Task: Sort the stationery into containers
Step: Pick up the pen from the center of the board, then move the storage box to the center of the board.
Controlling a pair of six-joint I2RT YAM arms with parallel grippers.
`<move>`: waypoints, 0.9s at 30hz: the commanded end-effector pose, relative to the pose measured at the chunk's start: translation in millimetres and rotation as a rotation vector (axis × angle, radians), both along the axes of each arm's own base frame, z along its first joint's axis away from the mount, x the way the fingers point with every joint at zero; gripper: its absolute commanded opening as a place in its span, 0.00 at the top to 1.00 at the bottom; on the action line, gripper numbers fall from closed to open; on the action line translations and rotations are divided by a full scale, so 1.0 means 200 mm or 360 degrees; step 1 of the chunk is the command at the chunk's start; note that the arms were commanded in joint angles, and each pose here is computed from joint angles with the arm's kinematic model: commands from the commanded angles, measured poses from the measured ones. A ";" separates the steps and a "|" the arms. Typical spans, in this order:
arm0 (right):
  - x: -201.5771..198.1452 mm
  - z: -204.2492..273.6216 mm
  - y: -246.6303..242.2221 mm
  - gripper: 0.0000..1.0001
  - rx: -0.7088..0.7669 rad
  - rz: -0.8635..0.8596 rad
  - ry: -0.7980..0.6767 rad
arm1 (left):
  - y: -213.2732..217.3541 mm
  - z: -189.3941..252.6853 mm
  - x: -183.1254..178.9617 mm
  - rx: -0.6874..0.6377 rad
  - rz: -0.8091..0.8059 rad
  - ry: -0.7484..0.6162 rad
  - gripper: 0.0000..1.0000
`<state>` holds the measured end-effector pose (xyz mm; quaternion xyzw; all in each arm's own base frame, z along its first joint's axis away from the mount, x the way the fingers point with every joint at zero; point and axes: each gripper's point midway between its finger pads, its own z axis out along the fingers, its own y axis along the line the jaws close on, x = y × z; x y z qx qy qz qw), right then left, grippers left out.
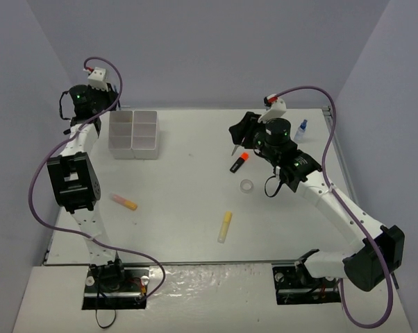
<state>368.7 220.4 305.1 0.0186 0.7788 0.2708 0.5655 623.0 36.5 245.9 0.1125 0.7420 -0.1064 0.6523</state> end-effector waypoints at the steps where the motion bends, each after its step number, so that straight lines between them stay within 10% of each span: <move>1: 0.00 0.25 -0.05 0.55 0.0102 -0.0111 -0.0183 | -0.05 0.36 0.01 0.0044 -0.0083 -0.0429 1.00; 11: 0.01 0.25 -0.03 0.55 0.0095 -0.0096 -0.0177 | -0.06 0.20 -0.06 0.0065 -0.0129 -0.0386 1.00; 27: 0.01 0.21 0.00 0.54 0.0068 -0.0050 -0.0161 | 0.04 0.60 -0.15 0.0101 -0.0030 -0.0527 1.00</move>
